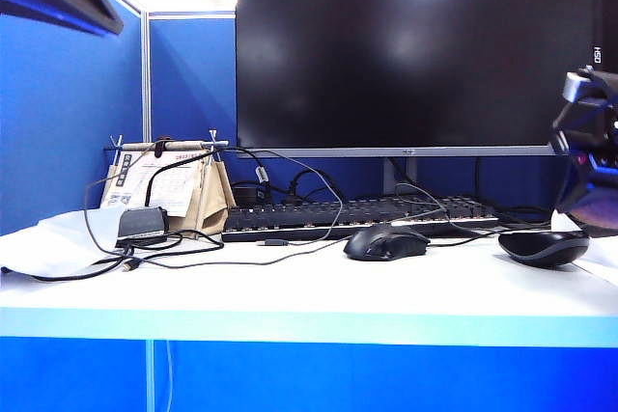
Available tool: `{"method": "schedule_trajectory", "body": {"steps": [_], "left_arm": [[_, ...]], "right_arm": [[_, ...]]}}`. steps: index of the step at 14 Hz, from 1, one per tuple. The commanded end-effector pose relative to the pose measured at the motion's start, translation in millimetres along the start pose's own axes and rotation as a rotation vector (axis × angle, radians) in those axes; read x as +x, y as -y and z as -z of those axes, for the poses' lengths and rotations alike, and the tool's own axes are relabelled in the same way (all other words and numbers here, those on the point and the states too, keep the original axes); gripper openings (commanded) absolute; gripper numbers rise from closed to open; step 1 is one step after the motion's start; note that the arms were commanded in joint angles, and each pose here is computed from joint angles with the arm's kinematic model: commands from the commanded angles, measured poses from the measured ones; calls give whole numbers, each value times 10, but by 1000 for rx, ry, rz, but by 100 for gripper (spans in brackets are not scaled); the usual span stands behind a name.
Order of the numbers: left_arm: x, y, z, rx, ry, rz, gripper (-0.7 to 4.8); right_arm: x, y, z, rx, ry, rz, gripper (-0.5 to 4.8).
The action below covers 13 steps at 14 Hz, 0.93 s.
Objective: Pick up the kiwi and place it near the upside-down mouse.
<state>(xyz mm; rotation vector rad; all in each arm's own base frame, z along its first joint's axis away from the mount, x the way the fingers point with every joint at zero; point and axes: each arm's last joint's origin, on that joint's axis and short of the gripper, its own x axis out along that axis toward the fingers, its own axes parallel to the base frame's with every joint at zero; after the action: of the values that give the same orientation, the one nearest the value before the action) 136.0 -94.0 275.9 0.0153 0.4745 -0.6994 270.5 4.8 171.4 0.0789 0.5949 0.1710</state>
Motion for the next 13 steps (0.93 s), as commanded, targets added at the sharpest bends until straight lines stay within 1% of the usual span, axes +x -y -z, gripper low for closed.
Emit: {"method": "schedule_trajectory", "body": {"steps": [1,4,5,9,10,11,12,13], "left_arm": [[-7,6,-24,1,18,10,30],[-7,6,-23,-17,17,10,30],[-7,6,-25,-17,18,10,30],[-7,6,-24,-17,18,10,30],[-7,6,-24,-17,18,10,30],[-7,6,-24,-17,18,10,30],[-7,6,-24,-17,18,10,30],[-7,6,-24,-17,18,10,30]], "right_arm": [[143,10,57,-6,-6,-39,210],[315,41,241,13,-100,-46,211],[342,47,270,16,-112,-45,211],[353,43,251,12,-89,-65,216],[353,45,251,11,-89,-58,289],[354,46,252,11,-89,-53,403],[354,46,252,12,-89,-53,420],[353,46,251,12,-89,-54,423]]}}
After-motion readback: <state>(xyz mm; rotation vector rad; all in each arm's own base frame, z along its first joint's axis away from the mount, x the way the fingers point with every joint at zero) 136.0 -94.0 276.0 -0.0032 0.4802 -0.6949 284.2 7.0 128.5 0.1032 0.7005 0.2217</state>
